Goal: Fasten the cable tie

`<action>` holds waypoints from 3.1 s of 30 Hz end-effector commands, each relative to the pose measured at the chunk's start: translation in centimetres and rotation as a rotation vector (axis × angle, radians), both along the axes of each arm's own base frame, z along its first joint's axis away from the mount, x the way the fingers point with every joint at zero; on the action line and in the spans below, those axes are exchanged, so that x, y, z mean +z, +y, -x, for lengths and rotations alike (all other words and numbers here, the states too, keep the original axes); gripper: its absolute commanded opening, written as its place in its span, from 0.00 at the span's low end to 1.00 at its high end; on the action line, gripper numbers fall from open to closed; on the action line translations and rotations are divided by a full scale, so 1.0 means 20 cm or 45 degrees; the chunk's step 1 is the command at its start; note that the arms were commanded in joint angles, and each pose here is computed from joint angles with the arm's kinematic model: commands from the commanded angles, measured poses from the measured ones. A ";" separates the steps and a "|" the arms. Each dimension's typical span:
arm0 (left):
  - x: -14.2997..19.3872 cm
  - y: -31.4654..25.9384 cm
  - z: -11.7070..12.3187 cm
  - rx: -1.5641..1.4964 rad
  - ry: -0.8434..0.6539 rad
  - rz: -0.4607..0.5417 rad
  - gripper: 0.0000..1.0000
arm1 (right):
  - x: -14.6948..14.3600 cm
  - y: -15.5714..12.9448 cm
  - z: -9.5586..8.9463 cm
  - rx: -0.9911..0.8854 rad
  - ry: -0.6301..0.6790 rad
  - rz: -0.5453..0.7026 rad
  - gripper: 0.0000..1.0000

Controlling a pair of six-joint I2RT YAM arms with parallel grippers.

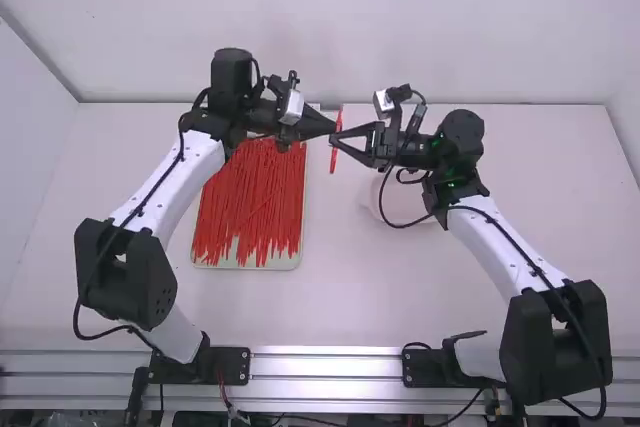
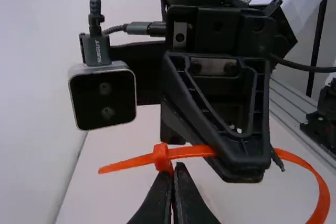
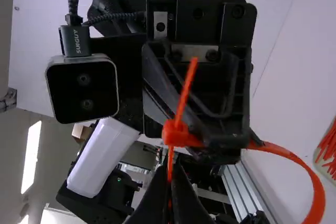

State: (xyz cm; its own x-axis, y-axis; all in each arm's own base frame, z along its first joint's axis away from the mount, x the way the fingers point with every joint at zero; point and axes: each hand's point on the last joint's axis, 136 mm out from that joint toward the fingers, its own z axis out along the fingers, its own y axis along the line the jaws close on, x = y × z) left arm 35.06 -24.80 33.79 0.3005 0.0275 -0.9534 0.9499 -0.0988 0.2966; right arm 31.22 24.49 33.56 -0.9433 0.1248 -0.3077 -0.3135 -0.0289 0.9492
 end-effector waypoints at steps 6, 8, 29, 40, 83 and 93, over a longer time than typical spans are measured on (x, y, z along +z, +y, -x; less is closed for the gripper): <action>0.03 0.01 0.11 -0.144 -0.095 0.077 0.02 | 0.02 -0.05 -0.10 -0.141 -0.006 -0.024 0.00; 0.03 0.01 0.11 -0.145 -0.095 0.078 0.02 | 0.02 -0.05 -0.09 -0.140 -0.005 -0.024 0.00; 0.03 0.01 0.10 -0.119 0.011 0.051 0.02 | 0.01 -0.07 -0.07 -0.107 -0.138 0.009 0.36; 0.03 0.01 0.15 -0.159 0.080 0.060 0.02 | 0.01 -0.10 -0.07 -0.095 -0.134 0.015 0.36; 0.01 -0.08 0.21 -0.190 0.115 0.029 0.02 | 0.01 -0.09 -0.05 -0.060 -0.071 0.006 0.00; -0.07 -0.08 0.20 -0.128 0.161 -0.033 0.02 | 0.01 -0.09 -0.05 -0.056 -0.057 0.005 0.00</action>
State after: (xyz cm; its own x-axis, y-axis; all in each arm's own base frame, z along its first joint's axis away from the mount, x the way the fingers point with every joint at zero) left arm 31.72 -26.21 32.12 0.1223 0.0287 -0.9921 0.9730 -0.2008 0.1141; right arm 32.39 22.56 33.56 -0.9236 0.1702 -0.3434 -0.3494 -0.0053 0.9370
